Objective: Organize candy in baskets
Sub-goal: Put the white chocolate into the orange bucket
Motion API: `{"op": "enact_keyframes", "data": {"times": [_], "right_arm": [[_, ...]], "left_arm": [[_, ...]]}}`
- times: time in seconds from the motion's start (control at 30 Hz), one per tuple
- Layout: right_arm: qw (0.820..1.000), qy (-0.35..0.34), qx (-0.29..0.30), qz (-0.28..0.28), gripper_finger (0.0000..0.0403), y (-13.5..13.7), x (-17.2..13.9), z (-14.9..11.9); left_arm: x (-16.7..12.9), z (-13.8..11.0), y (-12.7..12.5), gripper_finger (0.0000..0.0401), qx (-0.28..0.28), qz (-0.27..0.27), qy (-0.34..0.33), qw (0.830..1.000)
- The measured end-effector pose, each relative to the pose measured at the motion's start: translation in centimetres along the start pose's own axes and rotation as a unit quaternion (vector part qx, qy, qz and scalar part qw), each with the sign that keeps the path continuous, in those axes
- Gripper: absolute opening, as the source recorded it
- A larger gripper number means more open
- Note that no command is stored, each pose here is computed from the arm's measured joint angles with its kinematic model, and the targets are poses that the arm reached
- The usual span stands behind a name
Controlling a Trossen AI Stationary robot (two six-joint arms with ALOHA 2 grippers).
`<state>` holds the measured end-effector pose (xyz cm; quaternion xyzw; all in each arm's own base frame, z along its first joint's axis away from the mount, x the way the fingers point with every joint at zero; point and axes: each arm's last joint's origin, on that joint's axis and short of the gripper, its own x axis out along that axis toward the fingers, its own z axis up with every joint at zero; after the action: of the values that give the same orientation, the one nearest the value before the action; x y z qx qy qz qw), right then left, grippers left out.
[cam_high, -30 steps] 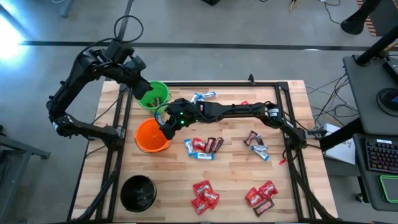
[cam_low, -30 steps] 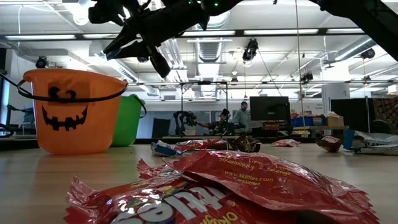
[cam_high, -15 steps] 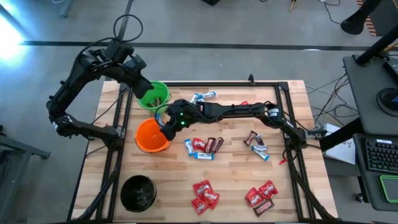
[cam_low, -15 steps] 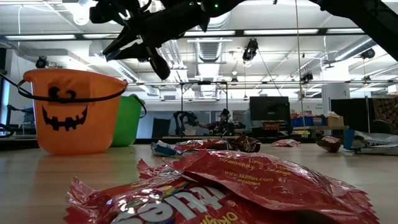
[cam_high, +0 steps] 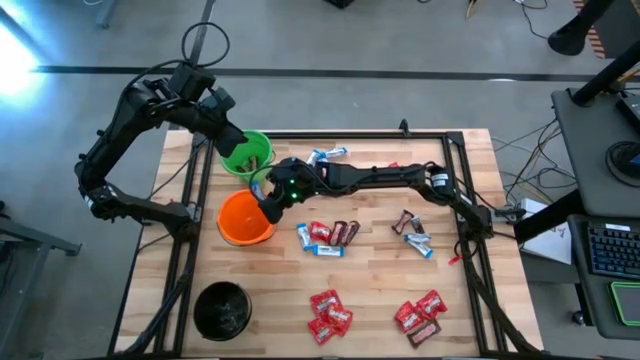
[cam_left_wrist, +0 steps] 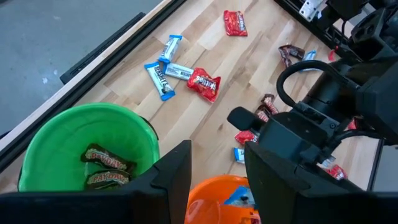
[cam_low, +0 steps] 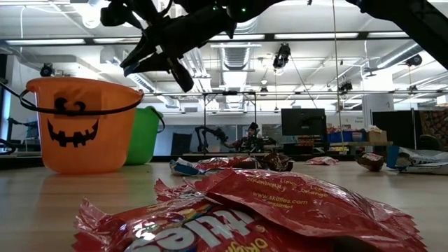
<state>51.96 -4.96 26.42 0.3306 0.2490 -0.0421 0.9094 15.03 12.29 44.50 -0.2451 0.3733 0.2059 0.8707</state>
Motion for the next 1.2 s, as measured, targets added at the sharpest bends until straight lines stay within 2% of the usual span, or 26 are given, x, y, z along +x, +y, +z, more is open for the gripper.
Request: {"op": "enact_keyframes", "data": {"times": [0.13,0.3,0.53,0.77,1.0,1.2], "right_arm": [[1.000,-0.003,0.002,-0.002,0.0036,-0.1,0.0,0.1],[0.999,0.027,0.016,0.041,0.0036,-0.9,0.6,0.0],[0.996,0.058,0.029,0.067,0.0036,-2.4,1.5,-0.2],[0.996,0.054,0.027,0.063,0.0036,-3.2,1.3,0.4],[0.992,0.077,0.038,0.091,0.0036,-3.0,1.2,0.2],[0.992,0.080,0.038,0.092,0.0036,-3.0,1.2,0.2]], "left_arm": [[0.0,0.0,0.0,0.0130,0.000,0.000,0.000,1.000],[0.0,0.0,0.0,0.0130,0.000,0.000,-0.001,1.000],[0.0,0.0,0.0,0.0130,-0.010,0.000,-0.001,1.000],[0.0,-0.1,0.0,0.0130,-0.025,0.000,0.007,1.000],[0.0,-0.3,0.0,0.0130,-0.029,0.001,0.018,0.999],[0.0,-0.3,0.0,0.0130,-0.029,0.001,0.017,0.999]]}}
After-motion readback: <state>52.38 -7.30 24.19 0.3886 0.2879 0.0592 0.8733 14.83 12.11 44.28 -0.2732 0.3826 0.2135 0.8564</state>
